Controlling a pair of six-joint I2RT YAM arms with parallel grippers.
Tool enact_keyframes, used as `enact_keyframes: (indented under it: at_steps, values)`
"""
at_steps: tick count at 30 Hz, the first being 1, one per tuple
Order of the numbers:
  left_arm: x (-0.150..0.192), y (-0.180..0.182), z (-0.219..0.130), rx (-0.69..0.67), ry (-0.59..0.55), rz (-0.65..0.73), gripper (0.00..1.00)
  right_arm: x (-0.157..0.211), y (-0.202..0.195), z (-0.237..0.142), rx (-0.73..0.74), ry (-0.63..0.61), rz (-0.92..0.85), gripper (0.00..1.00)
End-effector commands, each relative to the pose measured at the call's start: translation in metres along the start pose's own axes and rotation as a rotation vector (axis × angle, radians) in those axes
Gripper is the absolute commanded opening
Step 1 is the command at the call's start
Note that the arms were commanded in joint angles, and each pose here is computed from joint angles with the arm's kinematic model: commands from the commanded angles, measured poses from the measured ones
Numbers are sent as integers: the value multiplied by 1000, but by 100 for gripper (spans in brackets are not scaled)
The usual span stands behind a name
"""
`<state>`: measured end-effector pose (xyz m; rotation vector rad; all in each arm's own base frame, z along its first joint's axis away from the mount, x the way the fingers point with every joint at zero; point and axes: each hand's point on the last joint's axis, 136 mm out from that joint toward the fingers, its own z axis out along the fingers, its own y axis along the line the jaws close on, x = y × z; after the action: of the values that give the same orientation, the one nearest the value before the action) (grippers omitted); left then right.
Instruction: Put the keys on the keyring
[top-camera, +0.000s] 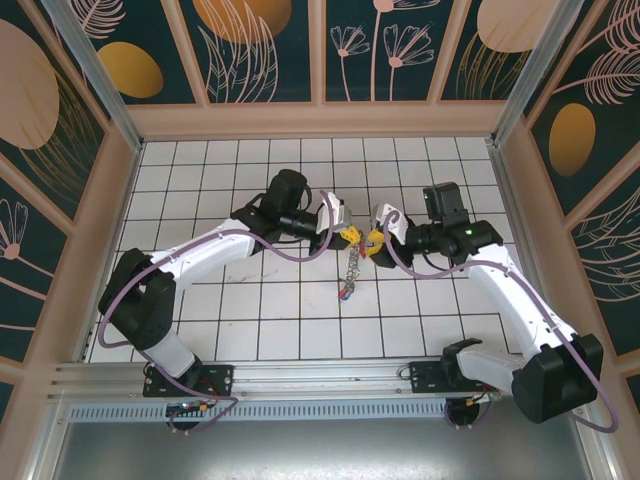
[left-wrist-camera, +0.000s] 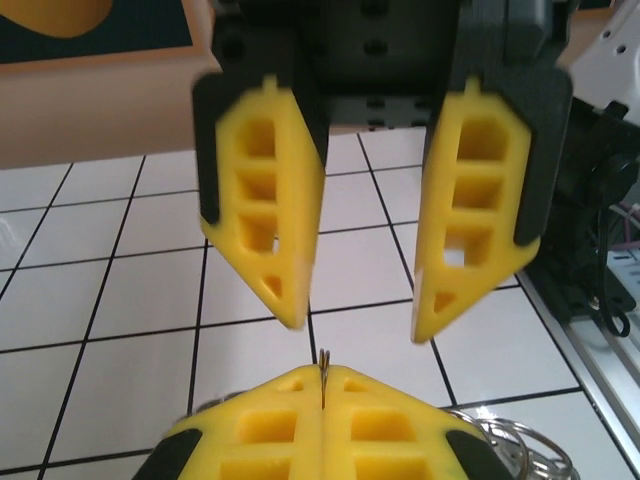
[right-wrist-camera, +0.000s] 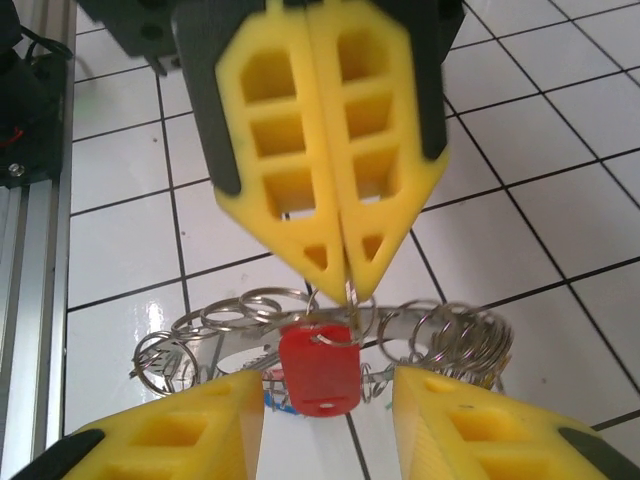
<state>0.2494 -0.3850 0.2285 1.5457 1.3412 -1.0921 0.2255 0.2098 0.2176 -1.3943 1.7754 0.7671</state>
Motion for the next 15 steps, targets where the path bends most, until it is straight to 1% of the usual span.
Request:
enact_keyframes:
  at_steps: [1,7,15]
  values:
    - [-32,-5,-9,26,-99,50,0,-9,5,-1,-15,-68,11,39]
    - [-35,-9,-9,49,-117,50,0,-1,5,6,-30,-69,25,39]
    - [-36,-9,-9,52,-127,46,0,-10,7,7,-66,-113,-1,38]
